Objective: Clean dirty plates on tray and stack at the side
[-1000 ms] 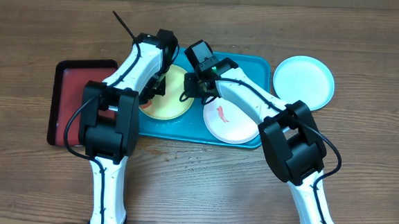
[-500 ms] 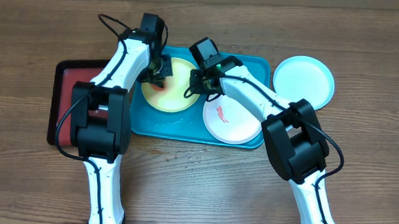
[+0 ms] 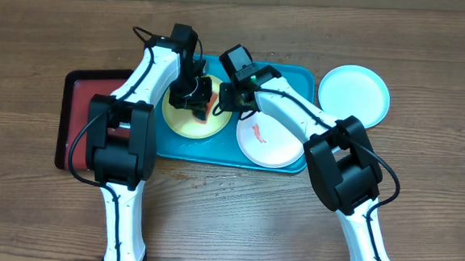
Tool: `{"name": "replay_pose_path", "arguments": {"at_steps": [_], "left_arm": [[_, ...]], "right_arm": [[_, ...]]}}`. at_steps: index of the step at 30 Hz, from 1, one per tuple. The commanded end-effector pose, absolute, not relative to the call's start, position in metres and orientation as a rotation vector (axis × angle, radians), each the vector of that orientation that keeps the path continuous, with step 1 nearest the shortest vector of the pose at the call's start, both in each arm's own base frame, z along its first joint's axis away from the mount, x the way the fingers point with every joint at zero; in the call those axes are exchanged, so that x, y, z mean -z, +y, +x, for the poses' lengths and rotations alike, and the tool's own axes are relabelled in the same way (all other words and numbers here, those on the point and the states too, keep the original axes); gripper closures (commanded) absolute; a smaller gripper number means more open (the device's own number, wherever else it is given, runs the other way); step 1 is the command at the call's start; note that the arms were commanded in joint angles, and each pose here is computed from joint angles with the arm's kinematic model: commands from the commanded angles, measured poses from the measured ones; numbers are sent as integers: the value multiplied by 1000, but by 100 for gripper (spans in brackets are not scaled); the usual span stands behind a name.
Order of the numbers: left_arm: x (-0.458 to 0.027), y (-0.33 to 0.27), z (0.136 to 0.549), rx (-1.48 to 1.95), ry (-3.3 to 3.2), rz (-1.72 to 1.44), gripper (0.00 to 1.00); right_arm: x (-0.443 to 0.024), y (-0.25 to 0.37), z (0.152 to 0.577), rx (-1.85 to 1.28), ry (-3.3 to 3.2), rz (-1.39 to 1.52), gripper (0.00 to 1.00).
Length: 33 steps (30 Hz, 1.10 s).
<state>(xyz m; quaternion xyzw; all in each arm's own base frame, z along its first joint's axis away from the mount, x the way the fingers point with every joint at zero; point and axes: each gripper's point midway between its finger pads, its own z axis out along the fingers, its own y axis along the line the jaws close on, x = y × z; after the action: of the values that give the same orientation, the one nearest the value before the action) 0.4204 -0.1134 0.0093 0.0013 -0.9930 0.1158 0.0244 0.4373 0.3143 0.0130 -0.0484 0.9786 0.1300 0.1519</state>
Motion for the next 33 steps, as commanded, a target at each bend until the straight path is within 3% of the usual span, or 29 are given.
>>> {"name": "replay_pose_path", "arguments": {"at_steps": [1, 6, 10, 16, 22, 33], "left_arm": [[5, -61, 409, 131, -3050, -26, 96], [-18, 8, 409, 773, -3000, 173, 96], [-41, 19, 414, 897, -2996, 328, 96], [-87, 26, 432, 847, -3096, 595, 96], [-117, 51, 435, 548, -3160, 792, 96], [-62, 125, 390, 156, -2894, 1113, 96]], "right_arm": [[-17, 309, 436, -341, 2800, -140, 96], [-17, 309, 437, -342, 2799, -140, 96], [-17, 309, 437, -342, 2799, -140, 96], [-16, 308, 435, -335, 2807, -140, 96], [-15, 304, 436, -304, 2804, -134, 96], [-17, 307, 440, -320, 2783, -133, 96]]}}
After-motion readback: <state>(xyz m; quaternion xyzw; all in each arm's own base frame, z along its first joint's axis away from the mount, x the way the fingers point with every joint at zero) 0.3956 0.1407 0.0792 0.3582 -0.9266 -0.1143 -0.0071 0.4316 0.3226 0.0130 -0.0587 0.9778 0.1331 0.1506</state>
